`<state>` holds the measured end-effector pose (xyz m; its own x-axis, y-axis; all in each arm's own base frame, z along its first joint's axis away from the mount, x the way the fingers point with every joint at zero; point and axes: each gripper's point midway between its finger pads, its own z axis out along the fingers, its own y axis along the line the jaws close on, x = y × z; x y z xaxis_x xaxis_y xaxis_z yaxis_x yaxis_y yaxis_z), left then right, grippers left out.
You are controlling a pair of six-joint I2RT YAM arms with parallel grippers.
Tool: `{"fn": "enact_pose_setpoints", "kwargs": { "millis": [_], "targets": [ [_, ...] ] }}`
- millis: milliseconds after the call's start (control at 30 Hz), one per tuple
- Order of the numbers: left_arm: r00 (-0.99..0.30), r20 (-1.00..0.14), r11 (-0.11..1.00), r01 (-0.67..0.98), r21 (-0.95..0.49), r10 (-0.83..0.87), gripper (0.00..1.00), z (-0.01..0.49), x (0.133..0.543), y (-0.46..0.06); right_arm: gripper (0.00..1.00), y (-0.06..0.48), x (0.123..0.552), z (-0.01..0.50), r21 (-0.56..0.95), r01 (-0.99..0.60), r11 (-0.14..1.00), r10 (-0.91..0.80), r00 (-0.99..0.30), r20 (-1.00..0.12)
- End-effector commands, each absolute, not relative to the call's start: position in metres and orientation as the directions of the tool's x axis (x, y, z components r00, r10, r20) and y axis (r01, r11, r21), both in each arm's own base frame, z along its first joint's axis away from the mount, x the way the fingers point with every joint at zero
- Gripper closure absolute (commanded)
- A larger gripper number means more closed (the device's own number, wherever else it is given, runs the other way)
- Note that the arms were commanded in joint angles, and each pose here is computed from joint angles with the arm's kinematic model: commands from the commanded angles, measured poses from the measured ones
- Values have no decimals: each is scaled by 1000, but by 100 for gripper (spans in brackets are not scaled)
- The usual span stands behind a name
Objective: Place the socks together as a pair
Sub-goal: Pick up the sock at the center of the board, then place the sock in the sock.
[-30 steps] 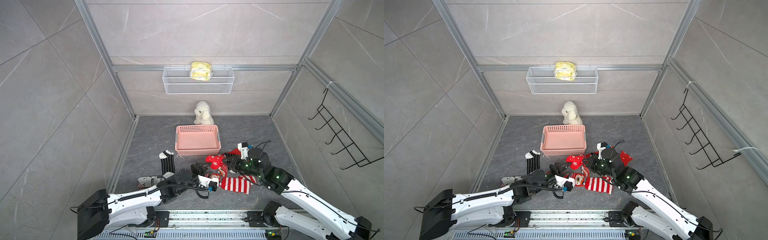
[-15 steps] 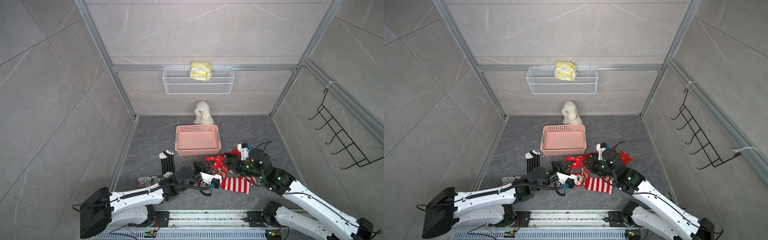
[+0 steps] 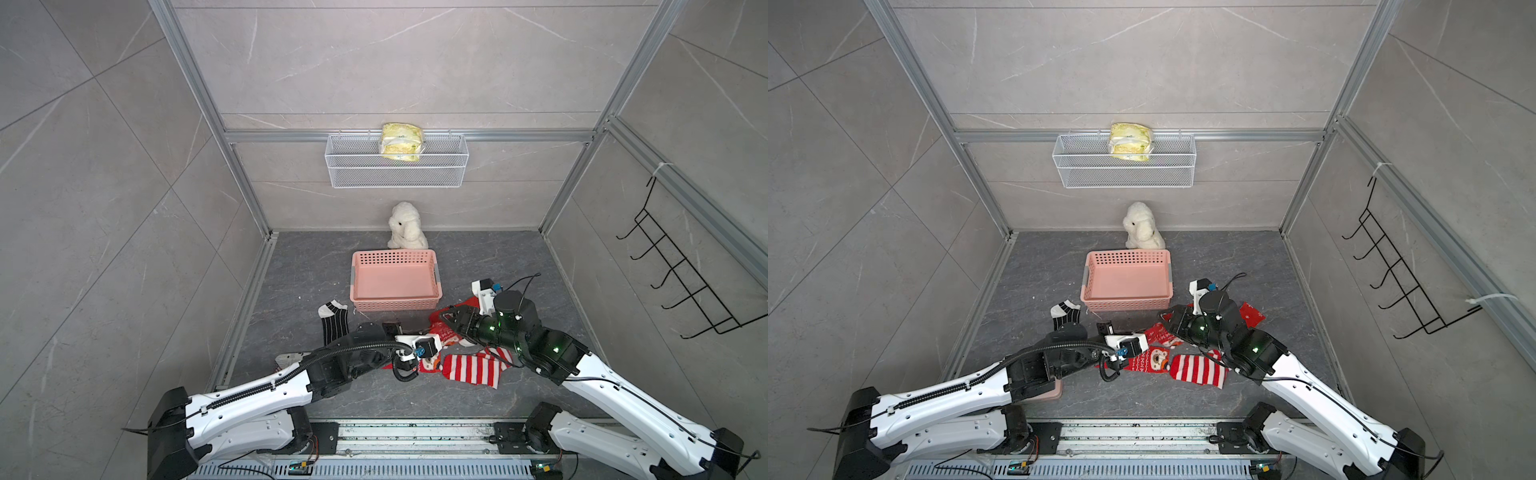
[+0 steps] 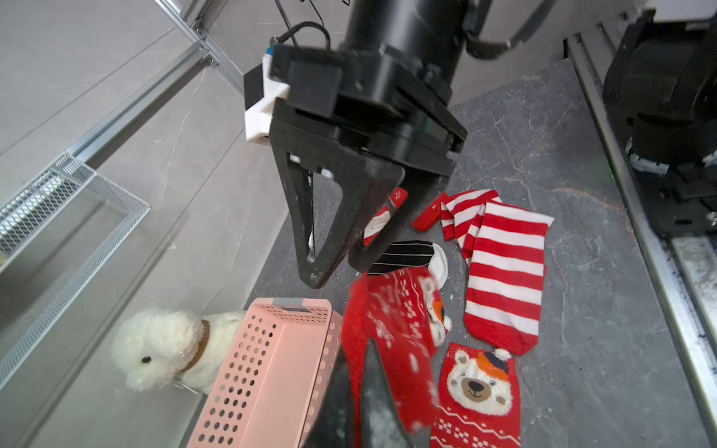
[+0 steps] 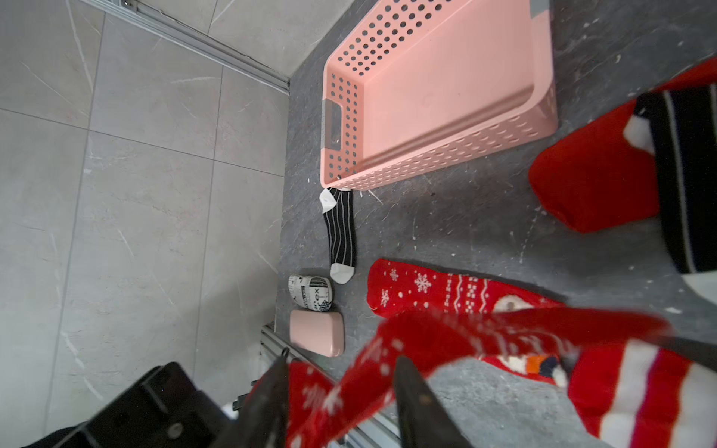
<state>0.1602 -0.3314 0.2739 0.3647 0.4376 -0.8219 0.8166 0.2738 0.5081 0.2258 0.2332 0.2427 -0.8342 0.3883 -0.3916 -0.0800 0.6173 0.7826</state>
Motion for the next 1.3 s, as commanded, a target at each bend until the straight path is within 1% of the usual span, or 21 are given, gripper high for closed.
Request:
{"fn": "enact_pose_setpoints", "kwargs": {
  "millis": [0, 100, 200, 367, 533, 667, 733, 900, 1033, 1167, 1267],
  "targets": [
    [36, -928, 460, 861, 217, 370, 100, 296, 170, -325, 35, 222, 232, 246, 725, -107, 680, 377, -798, -471],
    [-146, -919, 547, 833, 86, 367, 100, 295, 178, -322, 34, 209, 231, 241, 689, -88, 719, 378, -782, -495],
    [-263, -898, 591, 807, -5, 352, 100, 296, 178, -320, 34, 196, 225, 236, 662, -75, 746, 377, -772, -512],
    [-394, -877, 624, 767, -149, 275, 100, 300, 175, -322, 34, 167, 216, 221, 609, -20, 793, 397, -741, -541],
    [-536, -829, 682, 667, -301, 158, 100, 298, 181, -329, 33, 139, 206, 206, 553, 40, 832, 410, -716, -565],
    [-643, -763, 679, 590, -437, 67, 100, 296, 183, -348, 34, 125, 201, 202, 523, 64, 850, 412, -701, -583],
    [-672, -739, 673, 568, -474, 46, 100, 297, 184, -357, 34, 119, 198, 203, 512, 71, 856, 411, -694, -591],
    [-696, -717, 638, 566, -522, 31, 100, 309, 184, -374, 34, 111, 194, 204, 508, 80, 858, 420, -679, -602],
    [-700, -714, 651, 546, -528, 8, 100, 303, 182, -361, 33, 111, 191, 200, 515, 77, 853, 420, -688, -592],
    [-726, -688, 734, 456, -503, -21, 100, 257, 180, -318, 34, 116, 189, 187, 525, 80, 847, 418, -711, -566],
    [-773, -632, 801, 346, -489, -52, 100, 215, 176, -275, 34, 123, 189, 174, 536, 79, 841, 415, -730, -543]
  ]
}}
